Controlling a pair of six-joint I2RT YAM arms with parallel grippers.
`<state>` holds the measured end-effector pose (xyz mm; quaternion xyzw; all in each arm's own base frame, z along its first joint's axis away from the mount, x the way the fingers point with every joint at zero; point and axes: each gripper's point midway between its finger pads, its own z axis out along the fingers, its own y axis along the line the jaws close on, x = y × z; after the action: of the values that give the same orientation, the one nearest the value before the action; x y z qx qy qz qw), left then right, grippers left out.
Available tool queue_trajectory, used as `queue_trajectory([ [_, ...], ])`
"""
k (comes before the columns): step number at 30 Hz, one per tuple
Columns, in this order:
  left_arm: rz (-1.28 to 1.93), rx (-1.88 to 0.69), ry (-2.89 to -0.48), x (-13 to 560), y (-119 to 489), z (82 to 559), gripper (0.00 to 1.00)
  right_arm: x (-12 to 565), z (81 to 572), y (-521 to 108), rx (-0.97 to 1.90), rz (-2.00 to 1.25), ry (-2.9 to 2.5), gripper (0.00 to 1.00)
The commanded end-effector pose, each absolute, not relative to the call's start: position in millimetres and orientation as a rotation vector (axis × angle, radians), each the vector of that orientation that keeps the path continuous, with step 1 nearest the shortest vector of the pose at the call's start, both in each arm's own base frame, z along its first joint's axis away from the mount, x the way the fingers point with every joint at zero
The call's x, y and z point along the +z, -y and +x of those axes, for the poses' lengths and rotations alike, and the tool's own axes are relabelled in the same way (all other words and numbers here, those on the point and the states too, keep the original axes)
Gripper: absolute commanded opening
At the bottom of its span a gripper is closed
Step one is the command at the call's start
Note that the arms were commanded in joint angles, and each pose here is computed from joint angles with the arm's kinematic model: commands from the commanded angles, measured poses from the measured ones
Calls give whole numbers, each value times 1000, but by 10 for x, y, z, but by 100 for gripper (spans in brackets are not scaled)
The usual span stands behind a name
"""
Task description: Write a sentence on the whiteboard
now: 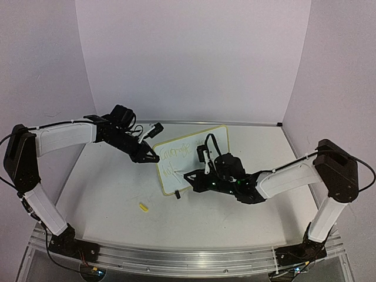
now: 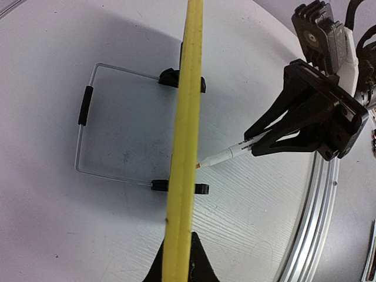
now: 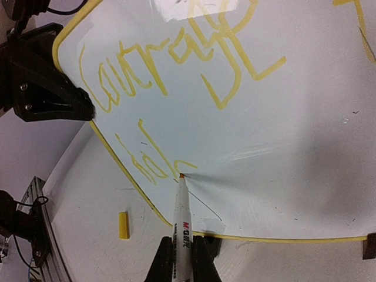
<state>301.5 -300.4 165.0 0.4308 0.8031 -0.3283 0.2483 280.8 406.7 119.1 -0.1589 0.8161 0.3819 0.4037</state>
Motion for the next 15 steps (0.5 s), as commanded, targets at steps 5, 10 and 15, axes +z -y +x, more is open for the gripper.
queue_trajectory([
  [5, 1206, -719, -2253, 1439, 2846, 3093, 0, 1338, 2943, -3995, 922, -332, -2014, 0],
  [10, 1206, -719, -2253, 1440, 2846, 3093, 0, 1464, 3008, -4006, 907, -316, -1982, 0],
  [15, 1206, -719, -2251, 1447, 2848, 3093, 0, 1644, 3059, -4009, 902, -301, -1938, 0],
])
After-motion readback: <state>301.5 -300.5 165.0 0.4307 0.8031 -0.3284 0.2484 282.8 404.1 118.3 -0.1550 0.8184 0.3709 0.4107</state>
